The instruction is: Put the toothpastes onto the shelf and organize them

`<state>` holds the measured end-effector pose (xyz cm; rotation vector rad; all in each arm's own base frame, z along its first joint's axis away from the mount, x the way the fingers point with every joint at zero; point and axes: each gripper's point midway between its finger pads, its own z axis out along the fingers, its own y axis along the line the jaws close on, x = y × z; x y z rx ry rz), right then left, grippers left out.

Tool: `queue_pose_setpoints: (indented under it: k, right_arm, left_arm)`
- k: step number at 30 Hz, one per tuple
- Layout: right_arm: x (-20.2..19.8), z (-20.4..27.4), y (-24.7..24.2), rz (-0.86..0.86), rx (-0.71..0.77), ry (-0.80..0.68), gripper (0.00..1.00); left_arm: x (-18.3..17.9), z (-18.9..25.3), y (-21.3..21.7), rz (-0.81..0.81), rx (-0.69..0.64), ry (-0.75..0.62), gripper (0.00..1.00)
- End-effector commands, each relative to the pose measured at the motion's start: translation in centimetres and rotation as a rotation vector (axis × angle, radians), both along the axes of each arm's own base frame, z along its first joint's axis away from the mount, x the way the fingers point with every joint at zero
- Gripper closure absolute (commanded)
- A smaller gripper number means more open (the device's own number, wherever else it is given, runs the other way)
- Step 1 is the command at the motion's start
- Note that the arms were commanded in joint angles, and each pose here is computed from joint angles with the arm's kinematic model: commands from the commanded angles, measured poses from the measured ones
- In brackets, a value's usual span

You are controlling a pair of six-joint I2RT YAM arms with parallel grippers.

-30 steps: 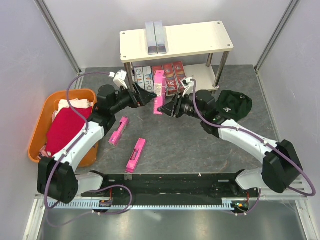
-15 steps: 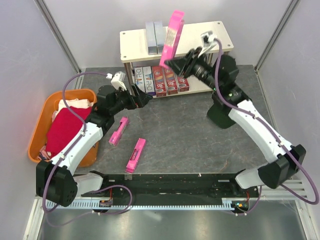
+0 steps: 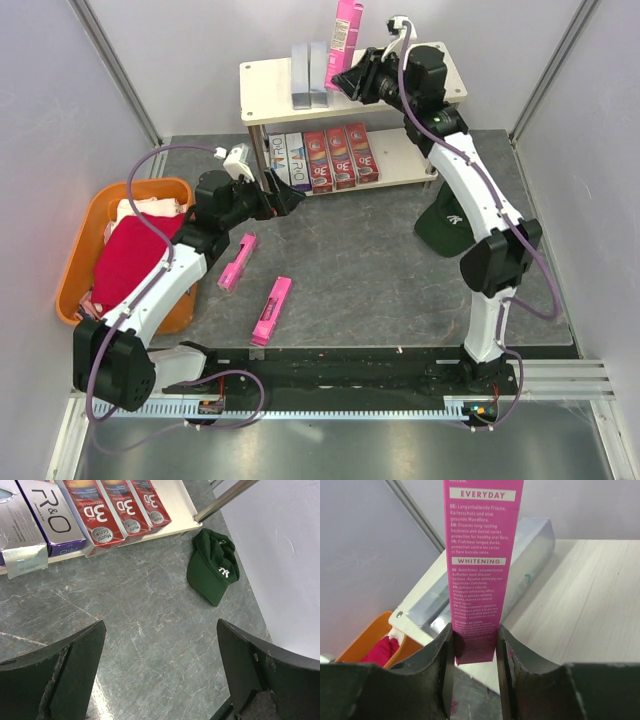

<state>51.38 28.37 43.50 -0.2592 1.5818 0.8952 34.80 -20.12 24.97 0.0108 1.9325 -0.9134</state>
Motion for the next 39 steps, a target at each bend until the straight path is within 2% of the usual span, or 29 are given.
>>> queue_pose_setpoints:
  k: [1,7,26,27,30,33,36,39]
  right_arm:
    - [1.0,2.3,-1.1,-0.001,-0.009,-0.048,0.70]
    - [2.2,0.8,-1.6,-0.003,-0.010,0.000,0.69]
    - [1.1,-0.6,-0.7,0.144,0.080,0.143,0.60]
    - [1.1,-0.8,-0.6,0.147,0.082,0.148,0.58]
    - [1.4,-1.2,-0.9,0.146,0.093,0.171,0.41]
    - [1.8,-1.4,-1.6,0.131,0.096,0.178,0.31]
    - [2.3,-1.6,-2.5,0.089,0.096,0.181,0.23]
    - [2.9,-1.8,-3.6,0.024,0.086,0.176,0.19]
  left_arm:
    - [-0.1,-0.5,-0.2,-0.031,0.020,-0.009,0.01]
    - [0.0,-1.1,-0.4,-0.032,0.017,0.012,0.01]
    - [0.2,-2.0,-0.5,-0.022,0.004,0.045,0.01]
    - [0.2,-2.0,-0.5,-0.021,0.005,0.042,0.01]
    - [0.3,-2.0,-0.4,-0.019,0.003,0.045,0.01]
    - [0.3,-2.2,-0.4,-0.016,0.007,0.049,0.01]
    - [0.3,-2.3,-0.5,-0.019,0.006,0.049,0.01]
    - [0.4,-2.4,-0.5,-0.018,0.009,0.052,0.01]
